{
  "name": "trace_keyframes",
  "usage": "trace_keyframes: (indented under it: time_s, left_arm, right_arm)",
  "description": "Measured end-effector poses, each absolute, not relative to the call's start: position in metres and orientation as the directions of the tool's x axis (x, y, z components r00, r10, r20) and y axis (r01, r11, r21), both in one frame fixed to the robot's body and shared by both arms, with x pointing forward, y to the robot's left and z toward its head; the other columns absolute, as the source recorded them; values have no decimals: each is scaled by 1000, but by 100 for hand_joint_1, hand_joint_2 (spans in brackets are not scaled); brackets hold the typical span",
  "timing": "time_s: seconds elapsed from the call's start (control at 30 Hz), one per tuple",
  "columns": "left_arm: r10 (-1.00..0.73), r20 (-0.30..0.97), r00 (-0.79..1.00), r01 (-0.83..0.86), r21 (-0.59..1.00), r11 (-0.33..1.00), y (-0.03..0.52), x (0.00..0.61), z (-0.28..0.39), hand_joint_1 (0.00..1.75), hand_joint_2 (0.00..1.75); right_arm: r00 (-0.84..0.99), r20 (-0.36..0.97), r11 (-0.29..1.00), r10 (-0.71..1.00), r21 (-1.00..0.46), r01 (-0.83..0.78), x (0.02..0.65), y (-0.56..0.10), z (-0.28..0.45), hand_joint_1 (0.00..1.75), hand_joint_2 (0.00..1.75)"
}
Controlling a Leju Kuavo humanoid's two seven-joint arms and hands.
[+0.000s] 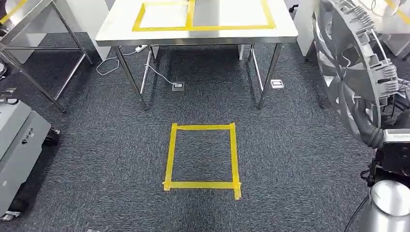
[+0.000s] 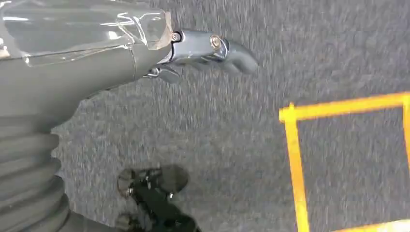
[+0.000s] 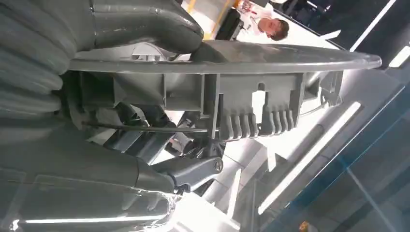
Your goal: Take the parts from the cabinet and place them on the table.
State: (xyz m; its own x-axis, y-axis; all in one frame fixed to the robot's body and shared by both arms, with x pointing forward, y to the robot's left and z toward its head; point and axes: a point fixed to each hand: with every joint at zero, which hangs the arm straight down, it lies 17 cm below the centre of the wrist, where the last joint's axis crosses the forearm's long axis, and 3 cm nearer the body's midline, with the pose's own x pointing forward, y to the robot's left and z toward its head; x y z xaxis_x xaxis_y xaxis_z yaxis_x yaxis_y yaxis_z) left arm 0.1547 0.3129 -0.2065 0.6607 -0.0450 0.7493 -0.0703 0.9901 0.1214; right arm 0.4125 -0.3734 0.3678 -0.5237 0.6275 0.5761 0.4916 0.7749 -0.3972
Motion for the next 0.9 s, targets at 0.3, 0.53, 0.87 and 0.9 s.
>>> trace_keyframes:
  time_s: [0.3,0.53,0.87,0.9]
  left_arm:
    - [-23,751,660,-67,89,994,300,156,-206,0,175]
    - [-22,750,662,-68,89,994,300,155,-206,0,175]
    - [-22,750,661,-68,88,994,300,155,-206,0,175]
    - [-23,750,661,-67,90,994,301,155,-206,0,175]
  right_arm:
    - [-523,572,772,632,-403,492,414,-373,368,171,175]
    - [-519,575,771,633,-407,490,416,-373,366,171,175]
    - [-519,575,771,633,-405,491,416,-373,367,171,175]
    - [-520,574,770,633,-405,493,416,-373,368,171,175]
